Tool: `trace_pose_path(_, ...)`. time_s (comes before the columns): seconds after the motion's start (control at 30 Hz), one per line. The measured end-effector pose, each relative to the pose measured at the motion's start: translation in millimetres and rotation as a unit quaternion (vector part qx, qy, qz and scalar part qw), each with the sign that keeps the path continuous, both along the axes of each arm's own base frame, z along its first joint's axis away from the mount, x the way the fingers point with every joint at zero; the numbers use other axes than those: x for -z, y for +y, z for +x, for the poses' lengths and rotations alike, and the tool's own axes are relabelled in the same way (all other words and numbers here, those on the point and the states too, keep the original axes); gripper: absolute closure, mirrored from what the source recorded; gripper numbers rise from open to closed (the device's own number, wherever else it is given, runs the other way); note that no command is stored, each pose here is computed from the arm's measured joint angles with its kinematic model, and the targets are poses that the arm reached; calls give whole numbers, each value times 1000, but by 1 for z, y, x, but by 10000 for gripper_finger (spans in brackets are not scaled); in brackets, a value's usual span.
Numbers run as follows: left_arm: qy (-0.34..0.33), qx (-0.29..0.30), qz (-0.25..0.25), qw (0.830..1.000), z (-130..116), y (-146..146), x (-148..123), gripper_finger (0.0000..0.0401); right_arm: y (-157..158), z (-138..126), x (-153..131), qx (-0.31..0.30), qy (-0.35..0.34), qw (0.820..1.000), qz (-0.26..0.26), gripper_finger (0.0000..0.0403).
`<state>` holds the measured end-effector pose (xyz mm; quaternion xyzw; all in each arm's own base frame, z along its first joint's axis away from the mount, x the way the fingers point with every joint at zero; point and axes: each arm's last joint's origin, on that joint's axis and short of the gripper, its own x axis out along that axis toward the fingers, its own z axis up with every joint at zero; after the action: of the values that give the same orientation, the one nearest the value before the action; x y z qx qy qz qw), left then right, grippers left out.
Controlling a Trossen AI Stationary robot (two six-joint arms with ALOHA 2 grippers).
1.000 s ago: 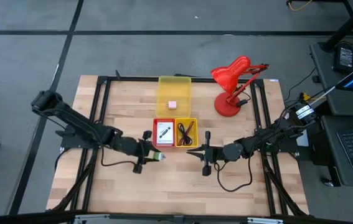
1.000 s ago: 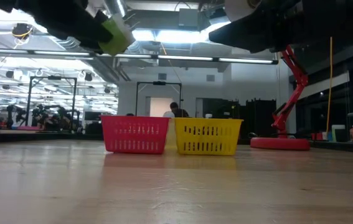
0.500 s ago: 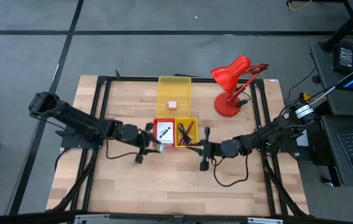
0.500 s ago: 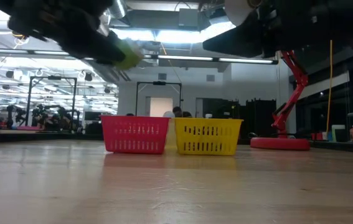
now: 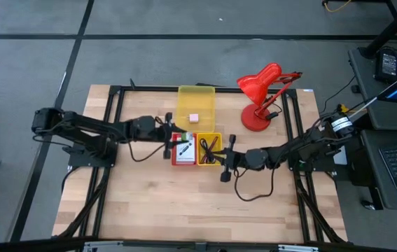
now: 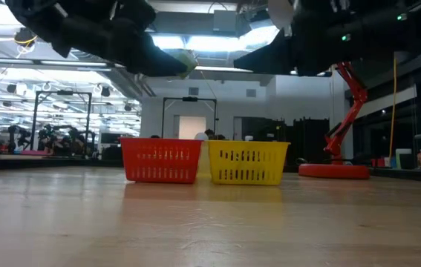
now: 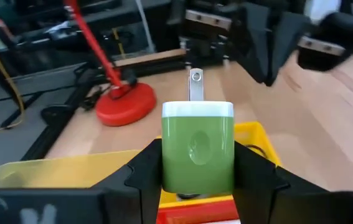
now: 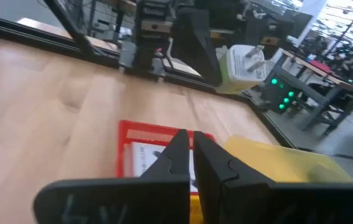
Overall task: Pick and place items into bin
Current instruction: Put the green charger adapter into the transparent yellow container
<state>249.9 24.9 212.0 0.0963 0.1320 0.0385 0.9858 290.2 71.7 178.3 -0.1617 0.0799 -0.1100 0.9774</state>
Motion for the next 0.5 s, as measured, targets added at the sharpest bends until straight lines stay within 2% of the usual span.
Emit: trace_pose_path(0.5, -25, -126, -9, 992, -10, 52, -4, 257, -33, 7, -4, 55, -18, 998, -6, 398)
